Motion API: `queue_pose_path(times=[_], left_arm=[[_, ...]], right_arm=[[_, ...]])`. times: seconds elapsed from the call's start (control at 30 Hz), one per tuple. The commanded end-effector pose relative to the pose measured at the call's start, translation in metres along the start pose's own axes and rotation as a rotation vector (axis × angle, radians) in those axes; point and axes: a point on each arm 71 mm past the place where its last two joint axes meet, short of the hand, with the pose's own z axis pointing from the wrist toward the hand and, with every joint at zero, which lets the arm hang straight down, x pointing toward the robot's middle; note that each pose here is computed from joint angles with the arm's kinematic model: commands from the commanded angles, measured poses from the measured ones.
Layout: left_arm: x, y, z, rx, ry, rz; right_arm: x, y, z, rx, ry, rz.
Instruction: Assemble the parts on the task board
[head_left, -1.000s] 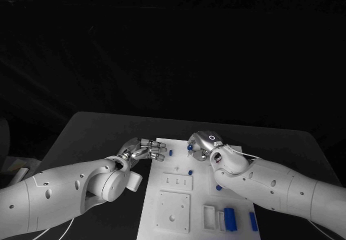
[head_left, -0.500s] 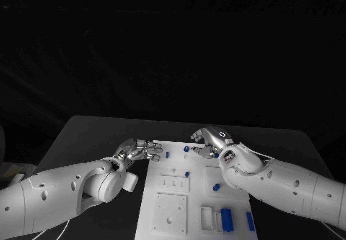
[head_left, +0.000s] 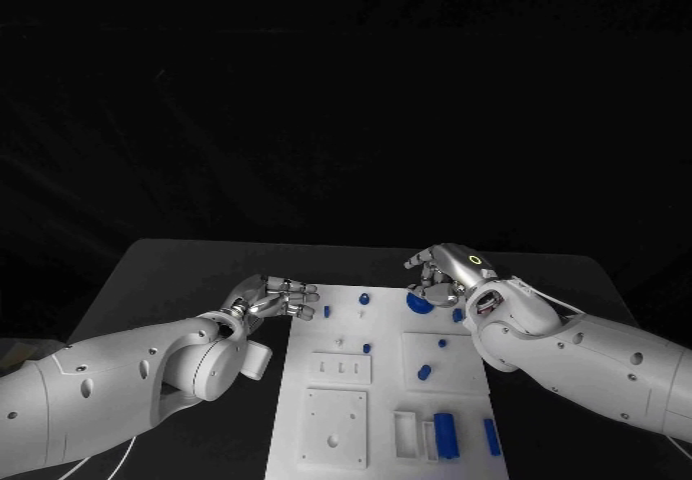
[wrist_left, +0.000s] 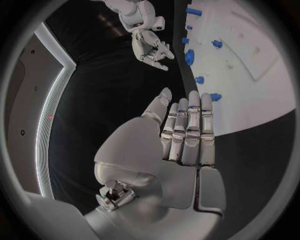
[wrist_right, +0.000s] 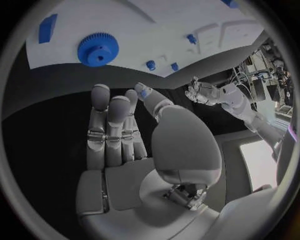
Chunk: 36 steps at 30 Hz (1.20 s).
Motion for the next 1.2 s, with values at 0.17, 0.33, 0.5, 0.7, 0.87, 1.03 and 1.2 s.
queue_pose_path(times=[0.17, 0.33, 0.5, 0.7, 0.87, 1.03, 1.2], left_arm=[[0.0011, -0.0004, 0.0005, 0.008, 0.011, -0.013], [0.0007, 0.0000, 0.0004, 0.007, 0.011, -0.014], [0.0017, -0.0001, 0.0000, 0.008, 0.015, -0.015], [0.0027, -0.0004, -0.0008, 0.009, 0.019, -0.017], [0.0025, -0.0004, -0.0012, 0.009, 0.019, -0.018], [0.0028, -0.0004, -0.0011, 0.009, 0.020, -0.018], [0.0026, -0.0003, -0.0011, 0.009, 0.020, -0.018]], right_arm=[[0.014, -0.015, -0.003, 0.054, 0.161, 0.012], [0.022, -0.025, -0.006, 0.084, 0.209, 0.004], [0.029, -0.032, -0.009, 0.107, 0.236, -0.001], [0.033, -0.039, -0.013, 0.123, 0.243, -0.006], [0.033, -0.042, -0.014, 0.129, 0.220, -0.004], [0.033, -0.042, -0.013, 0.126, 0.202, 0.002], [0.032, -0.041, -0.013, 0.127, 0.195, 0.015]])
